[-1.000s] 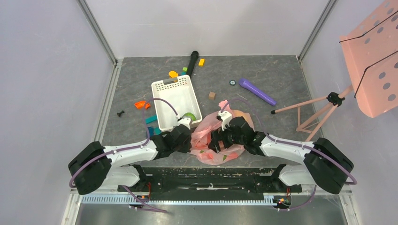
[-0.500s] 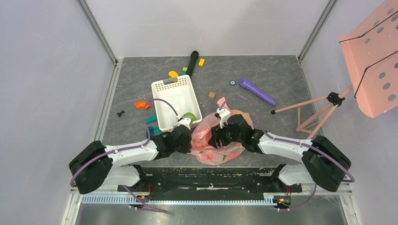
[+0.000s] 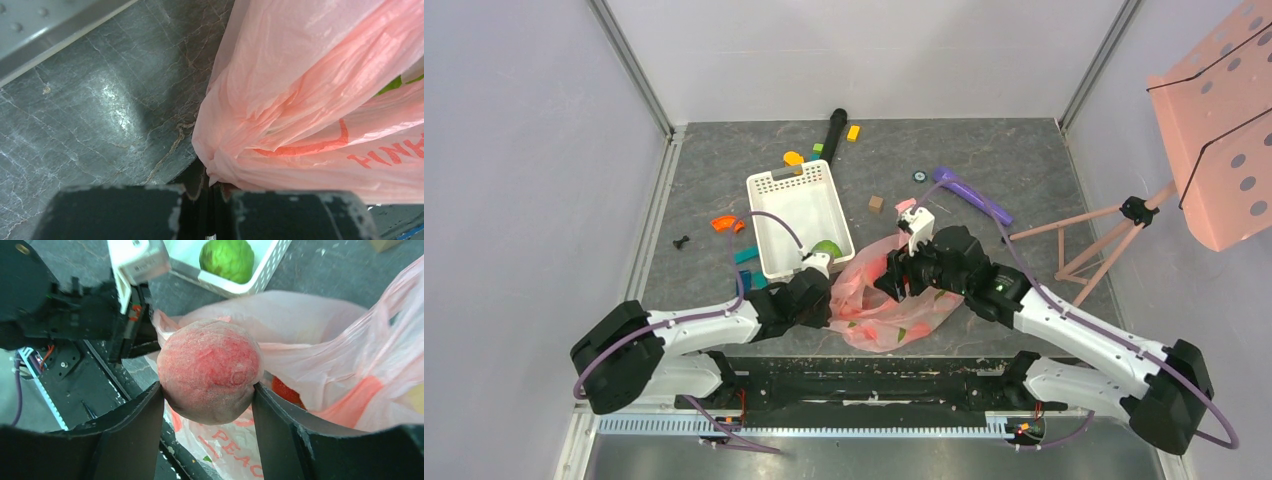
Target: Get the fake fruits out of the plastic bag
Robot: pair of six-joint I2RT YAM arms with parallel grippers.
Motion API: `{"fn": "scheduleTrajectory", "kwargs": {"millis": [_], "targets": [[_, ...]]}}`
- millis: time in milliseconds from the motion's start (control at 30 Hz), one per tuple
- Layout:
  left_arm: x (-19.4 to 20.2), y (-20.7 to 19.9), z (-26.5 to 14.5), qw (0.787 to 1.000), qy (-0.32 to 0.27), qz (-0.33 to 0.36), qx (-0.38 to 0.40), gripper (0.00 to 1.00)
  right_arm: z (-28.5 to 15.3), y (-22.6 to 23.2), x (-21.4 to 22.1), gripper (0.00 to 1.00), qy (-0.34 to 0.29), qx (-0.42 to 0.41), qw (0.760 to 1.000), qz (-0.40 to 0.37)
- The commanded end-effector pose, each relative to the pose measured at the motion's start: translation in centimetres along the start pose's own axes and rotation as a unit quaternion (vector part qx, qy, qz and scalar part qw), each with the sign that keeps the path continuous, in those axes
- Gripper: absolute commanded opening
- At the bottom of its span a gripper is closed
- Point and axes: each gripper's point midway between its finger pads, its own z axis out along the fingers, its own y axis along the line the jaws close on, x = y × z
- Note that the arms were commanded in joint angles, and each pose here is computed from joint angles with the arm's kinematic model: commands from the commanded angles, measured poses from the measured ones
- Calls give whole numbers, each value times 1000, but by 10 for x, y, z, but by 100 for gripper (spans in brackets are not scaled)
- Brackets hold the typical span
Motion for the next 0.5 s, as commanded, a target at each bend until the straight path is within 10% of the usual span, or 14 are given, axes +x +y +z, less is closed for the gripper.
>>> {"fn": "scheduleTrajectory", "kwargs": {"millis": [0, 467], "targets": [[-1, 1, -2, 1000, -9, -28, 1, 2, -23, 6, -45, 60, -34, 14, 999, -26], [8, 10, -27, 996, -33, -85, 20, 2, 55, 17, -130, 59, -16, 2, 997, -79]]}}
